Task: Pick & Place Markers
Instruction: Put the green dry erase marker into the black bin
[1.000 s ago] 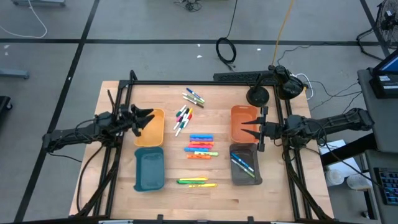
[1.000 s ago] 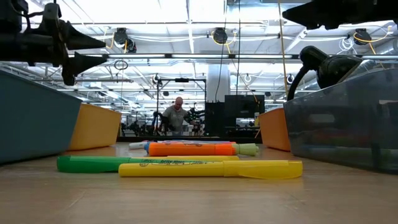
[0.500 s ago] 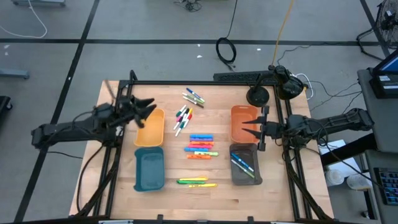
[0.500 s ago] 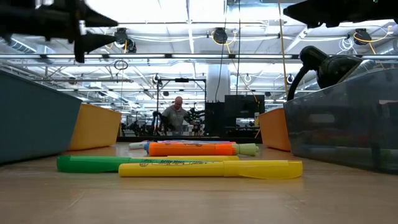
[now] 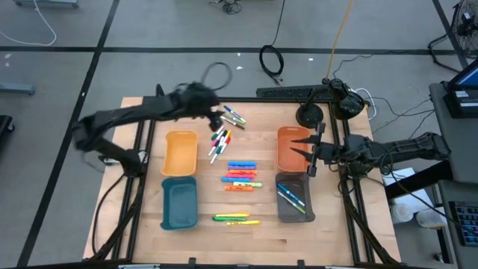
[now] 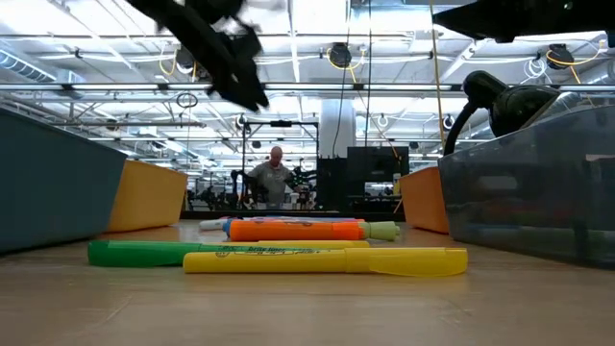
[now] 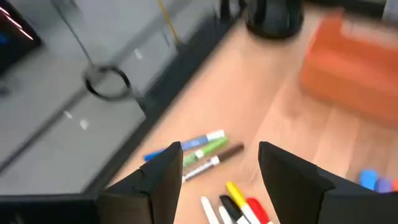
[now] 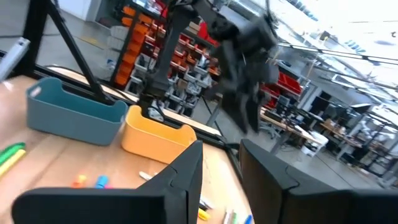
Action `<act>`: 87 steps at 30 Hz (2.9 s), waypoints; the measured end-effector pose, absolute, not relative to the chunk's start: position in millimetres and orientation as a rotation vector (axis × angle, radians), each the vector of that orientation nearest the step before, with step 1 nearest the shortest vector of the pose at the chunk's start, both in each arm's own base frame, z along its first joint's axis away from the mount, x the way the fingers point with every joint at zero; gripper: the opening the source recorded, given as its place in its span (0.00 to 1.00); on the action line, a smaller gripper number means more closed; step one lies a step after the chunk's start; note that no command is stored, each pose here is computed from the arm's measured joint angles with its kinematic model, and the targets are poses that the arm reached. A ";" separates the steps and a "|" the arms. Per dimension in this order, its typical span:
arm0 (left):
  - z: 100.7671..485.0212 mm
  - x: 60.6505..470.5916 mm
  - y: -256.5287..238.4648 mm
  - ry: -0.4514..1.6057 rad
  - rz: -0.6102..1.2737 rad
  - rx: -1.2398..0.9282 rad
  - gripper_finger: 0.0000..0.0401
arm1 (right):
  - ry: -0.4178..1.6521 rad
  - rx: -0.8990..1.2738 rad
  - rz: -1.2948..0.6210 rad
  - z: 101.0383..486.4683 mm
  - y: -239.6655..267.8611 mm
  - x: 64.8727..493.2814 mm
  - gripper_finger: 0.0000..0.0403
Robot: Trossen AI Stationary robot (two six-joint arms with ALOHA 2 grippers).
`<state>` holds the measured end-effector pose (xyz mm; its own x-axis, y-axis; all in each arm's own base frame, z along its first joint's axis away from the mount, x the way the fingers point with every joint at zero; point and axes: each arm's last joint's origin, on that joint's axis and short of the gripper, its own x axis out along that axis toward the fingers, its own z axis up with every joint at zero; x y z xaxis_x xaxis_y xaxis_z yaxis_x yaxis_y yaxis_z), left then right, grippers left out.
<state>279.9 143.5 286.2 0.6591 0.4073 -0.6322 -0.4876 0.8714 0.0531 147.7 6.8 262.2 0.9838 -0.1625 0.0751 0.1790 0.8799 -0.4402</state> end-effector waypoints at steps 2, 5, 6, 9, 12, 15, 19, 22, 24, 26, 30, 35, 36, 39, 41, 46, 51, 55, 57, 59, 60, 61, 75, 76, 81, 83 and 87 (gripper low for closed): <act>267.0 296.5 158.5 0.774 0.466 -0.136 0.53 | -0.032 -0.471 -0.194 262.2 4.5 147.8 0.23; 243.0 317.1 175.7 0.871 0.398 -0.108 0.53 | -0.029 -0.487 -0.218 262.6 1.0 147.8 0.23; 235.1 322.6 180.2 0.897 0.386 -0.097 0.53 | -0.030 -0.491 -0.226 263.0 -0.1 147.8 0.23; 213.4 337.2 190.7 0.962 0.359 -0.078 0.53 | -0.032 -0.511 -0.248 263.8 -3.2 147.8 0.23; 198.0 349.4 198.9 1.003 0.365 -0.063 0.53 | -0.045 -0.528 -0.277 266.1 -6.6 147.4 0.23; 183.2 358.5 205.7 1.052 0.392 -0.023 0.53 | -0.046 -0.528 -0.296 266.7 -9.3 147.2 0.23; 170.9 366.8 208.7 1.078 0.368 -0.007 0.53 | -0.040 -0.528 -0.312 266.5 -11.7 147.2 0.23; 167.0 369.9 206.3 1.087 0.343 0.016 0.53 | -0.020 -0.526 -0.311 264.5 -12.4 147.3 0.23; 163.9 370.4 204.4 1.102 0.306 0.028 0.53 | -0.004 -0.526 -0.307 262.9 -12.5 147.5 0.23; 162.4 368.8 203.3 1.116 0.278 0.013 0.53 | -0.006 -0.522 -0.307 263.0 -12.5 147.5 0.23; 162.3 367.6 202.3 1.125 0.259 0.001 0.53 | -0.009 -0.520 -0.308 263.3 -12.4 147.5 0.23; 154.5 366.8 201.4 1.166 0.236 0.000 0.53 | -0.012 -0.511 -0.309 263.5 -12.4 147.5 0.23; 151.3 365.5 201.2 1.188 0.231 -0.004 0.53 | -0.013 -0.508 -0.308 263.6 -12.4 147.5 0.23; 142.6 364.4 202.9 1.240 0.261 0.025 0.53 | -0.022 -0.503 -0.310 264.3 -12.4 147.4 0.23; 138.2 365.2 204.3 1.256 0.277 0.036 0.53 | -0.031 -0.498 -0.312 265.2 -12.3 147.3 0.23; 133.3 365.4 205.4 1.260 0.252 0.024 0.53 | -0.032 -0.493 -0.312 265.2 -12.3 147.3 0.23; 143.8 364.3 202.5 1.250 0.232 0.090 0.53 | -0.031 -0.493 -0.311 265.1 -12.3 147.3 0.23; 163.0 365.8 207.4 1.199 0.344 0.217 0.53 | -0.031 -0.494 -0.311 265.0 -12.3 147.3 0.23; 169.6 366.1 214.9 1.159 0.402 0.250 0.53 | -0.030 -0.494 -0.311 265.0 -12.3 147.4 0.23; 173.3 365.2 222.7 1.123 0.422 0.200 0.53 | -0.030 -0.497 -0.311 265.0 -12.3 147.4 0.23; 176.9 365.4 226.8 1.090 0.426 0.149 0.53 | -0.030 -0.497 -0.311 265.0 -12.3 147.4 0.23; 181.4 365.9 230.9 1.061 0.440 0.109 0.53 | -0.031 -0.497 -0.311 265.2 -12.3 147.3 0.23; 263.3 387.5 260.2 0.748 0.672 -0.050 0.53 | -0.057 -0.497 -0.318 267.7 -12.3 147.1 0.23; 266.2 387.6 263.1 0.723 0.668 -0.084 0.52 | -0.058 -0.497 -0.318 267.8 -12.3 147.1 0.23; 235.2 386.2 270.6 0.815 0.634 -0.212 0.33 | -0.057 -0.496 -0.318 267.6 -12.2 147.3 0.23; 210.8 387.4 270.1 0.907 0.613 -0.260 0.21 | -0.057 -0.494 -0.317 267.6 -12.2 147.4 0.23; 183.2 393.8 271.1 0.958 0.585 -0.300 0.03 | -0.057 -0.493 -0.317 267.6 -12.2 147.4 0.23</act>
